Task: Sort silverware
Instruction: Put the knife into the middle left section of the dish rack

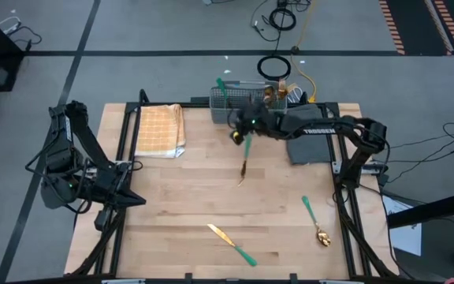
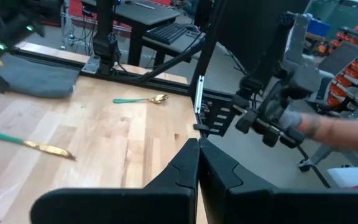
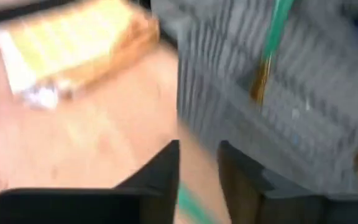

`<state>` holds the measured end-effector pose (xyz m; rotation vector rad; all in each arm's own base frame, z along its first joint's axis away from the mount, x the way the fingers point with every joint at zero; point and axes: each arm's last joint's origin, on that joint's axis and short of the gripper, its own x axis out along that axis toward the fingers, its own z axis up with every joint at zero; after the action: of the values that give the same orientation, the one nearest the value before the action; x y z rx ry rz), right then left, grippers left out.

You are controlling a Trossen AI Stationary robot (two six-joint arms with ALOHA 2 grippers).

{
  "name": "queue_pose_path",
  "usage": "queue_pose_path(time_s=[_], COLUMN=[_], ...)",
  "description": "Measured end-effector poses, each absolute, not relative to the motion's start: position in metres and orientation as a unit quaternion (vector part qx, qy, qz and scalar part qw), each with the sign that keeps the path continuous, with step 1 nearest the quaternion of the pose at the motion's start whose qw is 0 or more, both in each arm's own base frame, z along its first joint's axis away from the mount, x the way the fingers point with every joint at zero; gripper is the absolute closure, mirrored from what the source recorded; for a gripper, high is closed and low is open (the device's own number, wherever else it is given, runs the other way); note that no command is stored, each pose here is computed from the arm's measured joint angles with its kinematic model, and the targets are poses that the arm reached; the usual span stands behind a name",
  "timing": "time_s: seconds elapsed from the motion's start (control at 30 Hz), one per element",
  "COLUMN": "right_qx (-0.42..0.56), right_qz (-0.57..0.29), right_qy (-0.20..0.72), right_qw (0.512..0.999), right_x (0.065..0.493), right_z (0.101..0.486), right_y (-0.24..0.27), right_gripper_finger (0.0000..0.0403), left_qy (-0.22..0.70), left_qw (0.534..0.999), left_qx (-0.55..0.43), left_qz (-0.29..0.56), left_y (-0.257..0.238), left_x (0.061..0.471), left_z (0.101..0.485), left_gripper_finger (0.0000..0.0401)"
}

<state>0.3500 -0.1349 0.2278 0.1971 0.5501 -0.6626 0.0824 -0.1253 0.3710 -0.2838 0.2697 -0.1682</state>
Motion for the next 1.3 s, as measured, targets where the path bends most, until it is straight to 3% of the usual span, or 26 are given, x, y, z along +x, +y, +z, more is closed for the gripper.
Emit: queue_pose_path(time_s=[0.17,0.3,0.57,1.03,1.3], right_qx=[0.186,0.247,0.364,0.421,0.433], right_qz=[-0.352,-0.395,-0.392,-0.381,-0.392], right_qy=[0.33,0.353,0.376,0.397,0.426], right_qw=[0.856,0.812,0.757,0.721,0.691], right_x=[0.341,0.331,0.328,0.343,0.35], right_z=[0.211,0.201,0.19,0.171,0.141], right_y=[-0.126,-0.13,-0.122,-0.08,-0.072], right_gripper_finger=[0.0237,0.021,0.0215,0.022,0.022], left_qy=[0.138,0.142,0.15,0.182,0.19], left_qw=[0.978,0.979,0.979,0.974,0.971], left_qx=[-0.133,-0.126,-0.114,-0.1,-0.108], left_qz=[-0.083,-0.081,-0.079,-0.094,-0.1], left_y=[-0.125,-0.125,-0.125,-0.13,-0.132], left_x=[0.082,0.082,0.082,0.083,0.084], left_z=[0.37,0.368,0.366,0.356,0.355], left_gripper_finger=[0.0391,0.0391,0.0391,0.0391,0.0391])
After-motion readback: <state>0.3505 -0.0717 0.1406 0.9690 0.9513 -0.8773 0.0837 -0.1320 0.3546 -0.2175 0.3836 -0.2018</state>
